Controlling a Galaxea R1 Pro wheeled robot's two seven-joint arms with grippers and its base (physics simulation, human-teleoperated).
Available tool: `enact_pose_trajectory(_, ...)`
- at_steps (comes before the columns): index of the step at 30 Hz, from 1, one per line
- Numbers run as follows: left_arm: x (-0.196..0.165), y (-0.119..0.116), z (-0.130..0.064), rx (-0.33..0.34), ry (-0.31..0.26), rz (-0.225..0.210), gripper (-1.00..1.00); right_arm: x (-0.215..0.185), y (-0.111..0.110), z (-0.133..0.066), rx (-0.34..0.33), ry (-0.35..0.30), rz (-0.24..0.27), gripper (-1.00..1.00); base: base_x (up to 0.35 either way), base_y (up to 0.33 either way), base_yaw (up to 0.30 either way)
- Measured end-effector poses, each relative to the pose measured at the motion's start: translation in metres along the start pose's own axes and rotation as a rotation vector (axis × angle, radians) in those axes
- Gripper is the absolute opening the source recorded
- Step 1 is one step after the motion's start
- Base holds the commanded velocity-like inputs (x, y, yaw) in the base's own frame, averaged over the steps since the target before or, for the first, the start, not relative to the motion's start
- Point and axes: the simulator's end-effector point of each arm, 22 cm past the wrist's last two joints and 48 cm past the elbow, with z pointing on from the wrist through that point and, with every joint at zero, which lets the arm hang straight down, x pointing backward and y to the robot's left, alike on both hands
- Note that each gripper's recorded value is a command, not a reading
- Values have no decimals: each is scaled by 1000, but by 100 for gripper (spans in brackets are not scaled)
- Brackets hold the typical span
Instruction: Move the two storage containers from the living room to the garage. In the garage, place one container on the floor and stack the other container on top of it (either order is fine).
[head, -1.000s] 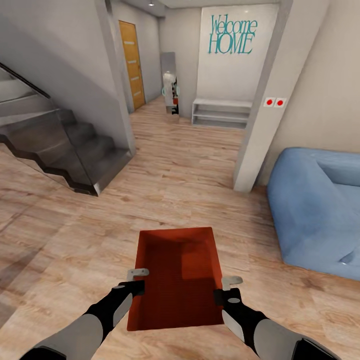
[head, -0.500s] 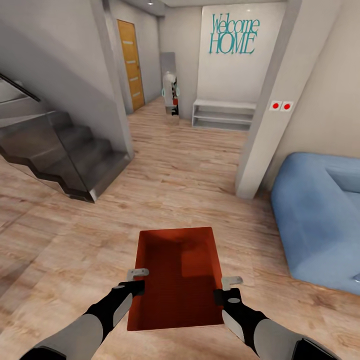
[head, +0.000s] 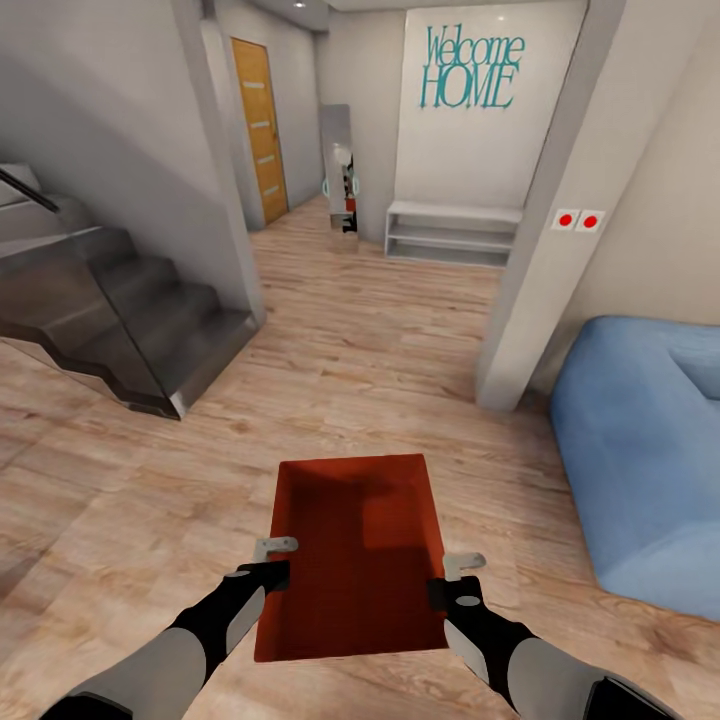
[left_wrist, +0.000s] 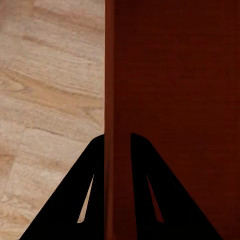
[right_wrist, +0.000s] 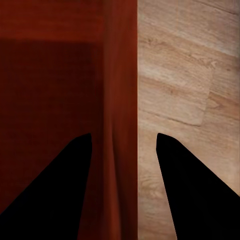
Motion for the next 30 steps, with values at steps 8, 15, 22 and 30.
enact_pose_trajectory(8,0,0,0,0,0,0,-100,0,0,0,0,0,0,-100,323,0,0)
enact_pose_trajectory(15,0,0,0,0,0,0,-100,0,0,0,0,0,0,-100,323,0,0)
enact_pose_trajectory(22,0,0,0,0,0,0,-100,0,0,0,0,0,0,-100,323,0,0)
enact_pose_trajectory(30,0,0,0,0,0,0,-100,0,0,0,0,0,0,-100,323,0,0)
